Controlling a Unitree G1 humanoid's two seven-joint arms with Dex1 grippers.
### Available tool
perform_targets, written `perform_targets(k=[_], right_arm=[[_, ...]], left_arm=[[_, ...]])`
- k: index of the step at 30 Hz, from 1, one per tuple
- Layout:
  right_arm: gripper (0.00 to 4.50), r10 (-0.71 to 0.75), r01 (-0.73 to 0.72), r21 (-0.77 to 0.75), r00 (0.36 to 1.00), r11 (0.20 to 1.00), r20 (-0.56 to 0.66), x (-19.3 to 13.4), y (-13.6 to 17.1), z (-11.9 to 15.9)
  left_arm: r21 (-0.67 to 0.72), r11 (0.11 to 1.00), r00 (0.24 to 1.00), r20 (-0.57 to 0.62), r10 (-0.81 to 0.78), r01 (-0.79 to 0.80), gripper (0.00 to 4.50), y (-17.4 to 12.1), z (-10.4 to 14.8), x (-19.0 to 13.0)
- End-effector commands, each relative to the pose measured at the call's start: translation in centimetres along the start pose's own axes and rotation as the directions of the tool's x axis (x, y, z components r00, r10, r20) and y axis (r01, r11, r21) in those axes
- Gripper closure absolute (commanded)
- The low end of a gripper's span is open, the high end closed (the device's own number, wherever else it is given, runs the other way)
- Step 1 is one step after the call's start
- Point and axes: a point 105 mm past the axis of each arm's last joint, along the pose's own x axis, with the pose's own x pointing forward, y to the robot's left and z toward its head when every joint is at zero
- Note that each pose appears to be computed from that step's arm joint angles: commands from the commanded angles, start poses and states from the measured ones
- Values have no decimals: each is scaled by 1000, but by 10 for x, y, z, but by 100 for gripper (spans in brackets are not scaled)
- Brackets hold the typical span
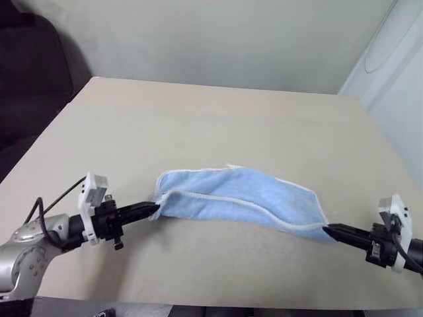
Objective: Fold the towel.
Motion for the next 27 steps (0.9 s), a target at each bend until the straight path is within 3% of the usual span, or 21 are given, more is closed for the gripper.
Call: perform_targets(k=[1, 4, 11, 19, 27], right_arm=[[446, -44, 46, -54, 999, 998, 22, -2, -12, 12], [446, -124, 127, -58, 991, 990, 47, -6, -33, 17], [446, -203, 211, -74, 974, 975, 99, -8, -63, 33], [446, -321, 330, -135, 943, 934, 82, 16, -100, 26], [446, -364, 375, -160, 927, 913, 94, 30, -121, 32]], left_arm=[[54, 996, 997, 16, 72, -73, 450, 13, 12, -9], [53, 980, 980, 73, 187, -191, 450, 39, 23, -7], [11, 974, 957, 190, 218, -224, 450, 61, 52, 0], [67, 953, 951, 114, 288, -297, 450, 85, 40, 25], [65, 938, 937, 116, 331, -340, 450, 100, 39, 33]])
